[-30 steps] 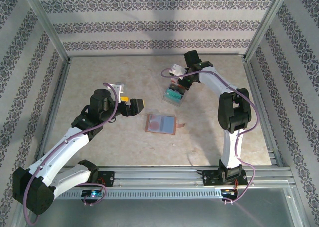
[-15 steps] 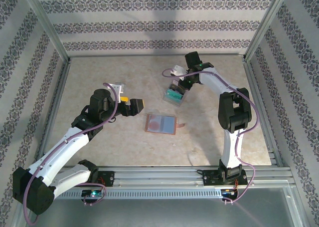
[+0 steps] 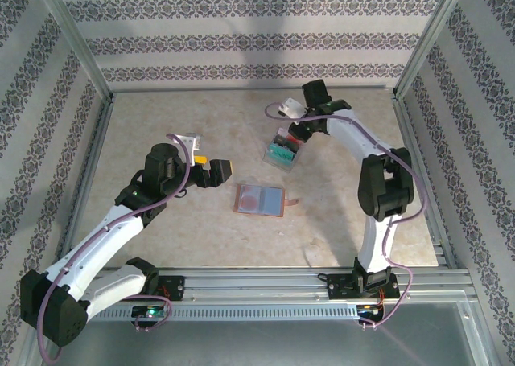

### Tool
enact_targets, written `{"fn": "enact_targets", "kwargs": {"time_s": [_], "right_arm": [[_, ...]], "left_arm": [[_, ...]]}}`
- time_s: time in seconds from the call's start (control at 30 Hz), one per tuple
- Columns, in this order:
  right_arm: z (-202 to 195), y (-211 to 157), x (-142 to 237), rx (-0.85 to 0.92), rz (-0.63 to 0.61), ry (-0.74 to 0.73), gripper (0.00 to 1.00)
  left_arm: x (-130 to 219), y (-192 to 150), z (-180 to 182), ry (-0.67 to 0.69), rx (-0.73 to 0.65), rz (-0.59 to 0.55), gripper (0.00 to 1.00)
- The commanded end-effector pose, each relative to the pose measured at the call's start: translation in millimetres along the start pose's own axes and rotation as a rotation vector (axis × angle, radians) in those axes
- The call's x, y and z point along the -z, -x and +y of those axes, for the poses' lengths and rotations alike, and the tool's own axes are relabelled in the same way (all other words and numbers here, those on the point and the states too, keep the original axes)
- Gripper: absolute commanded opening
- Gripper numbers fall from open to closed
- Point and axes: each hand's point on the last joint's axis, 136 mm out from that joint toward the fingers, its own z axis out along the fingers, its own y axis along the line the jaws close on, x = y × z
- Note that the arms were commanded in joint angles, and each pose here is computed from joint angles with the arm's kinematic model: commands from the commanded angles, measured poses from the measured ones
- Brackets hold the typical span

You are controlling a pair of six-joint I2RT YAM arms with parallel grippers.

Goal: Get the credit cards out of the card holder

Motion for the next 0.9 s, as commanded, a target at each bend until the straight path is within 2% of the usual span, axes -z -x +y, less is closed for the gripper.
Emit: {"fn": "enact_targets", "kwargs": {"time_s": [0.0, 0.07, 0.13, 0.2, 0.3, 0.33, 0.37, 0.43, 0.67, 0.87], "right_arm": [[-7.4, 16.5, 39.6, -0.155, -0.101, -0.056, 0.16], [-4.2, 17.8, 52.5, -0.244, -0.128, -0.056, 0.17], [2.4, 16.2, 63.8, -0.315, -0.145, -0.055, 0.25], [11.6, 11.7, 72.1, -0.352, -0.157, -0.067, 0.31], [32.1, 7.1, 85.7, -0.374, -0.176, -0.062, 0.34], [39.3, 4.1, 88.5, -0.384, -0.175, -0.063, 0.61], [41.5, 1.8, 93.2, -0.403, -0.177, -0.087, 0.98], [49.7, -3.8, 101.5, -0.447, -0.174, -0.118, 0.98], [101.6, -7.6, 121.1, -0.386, -0.177, -0.207, 0.98], [146.5, -15.8, 121.2, -0.412, -0.179, -0.195, 0.98]], "left_arm": [[10.5, 10.4, 1.3, 0.026, -0.016, -0.033, 0.99], [11.7, 10.3, 2.5, 0.033, -0.017, -0.039, 0.99], [12.5, 10.4, 5.9, 0.048, -0.014, -0.045, 0.99], [13.4, 10.1, 9.0, 0.063, -0.011, -0.048, 0.99], [14.5, 9.6, 14.0, 0.082, -0.003, -0.053, 0.99], [14.9, 9.5, 15.9, 0.088, 0.001, -0.055, 0.99], [15.1, 9.5, 17.4, 0.092, 0.004, -0.059, 0.99], [16.2, 10.9, 19.7, 0.1, 0.014, -0.072, 0.99], [17.1, 9.4, 30.6, 0.127, 0.05, -0.093, 0.99], [22.2, 7.4, 47.1, 0.191, 0.1, -0.128, 0.99]]}}
